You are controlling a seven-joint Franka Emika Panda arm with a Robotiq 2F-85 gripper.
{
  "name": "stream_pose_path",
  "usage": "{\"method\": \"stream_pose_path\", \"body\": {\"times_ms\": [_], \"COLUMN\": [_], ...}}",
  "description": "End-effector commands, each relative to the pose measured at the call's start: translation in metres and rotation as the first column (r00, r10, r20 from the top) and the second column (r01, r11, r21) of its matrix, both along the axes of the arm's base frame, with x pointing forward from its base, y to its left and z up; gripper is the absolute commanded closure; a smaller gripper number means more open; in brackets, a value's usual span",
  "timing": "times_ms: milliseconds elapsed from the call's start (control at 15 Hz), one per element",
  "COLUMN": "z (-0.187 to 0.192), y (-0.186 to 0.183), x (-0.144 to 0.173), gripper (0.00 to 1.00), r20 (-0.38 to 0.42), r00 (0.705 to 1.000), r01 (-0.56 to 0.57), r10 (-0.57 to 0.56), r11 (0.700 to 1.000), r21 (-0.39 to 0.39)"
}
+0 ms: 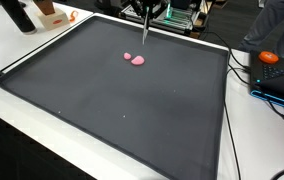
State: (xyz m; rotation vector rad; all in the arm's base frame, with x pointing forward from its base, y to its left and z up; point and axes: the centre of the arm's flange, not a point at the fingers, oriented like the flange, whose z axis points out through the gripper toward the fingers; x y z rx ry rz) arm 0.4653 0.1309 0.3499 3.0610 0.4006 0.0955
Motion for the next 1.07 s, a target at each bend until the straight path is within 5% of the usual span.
{"method": "stream_pose_path", "body": {"times_ms": [0,1000], "z": [0.011,-0.034], "y": [0.031,0.108], "x": [0.013,0.068], "gripper": [0.99,0.99], "r20": [-0.034,-0.19], "r00": [0.998,0.971], "r01": [0.045,0.093], "r10": [-0.046,-0.147], "r11": [0.998,0.959], "r21": [-0.043,-0.269]}}
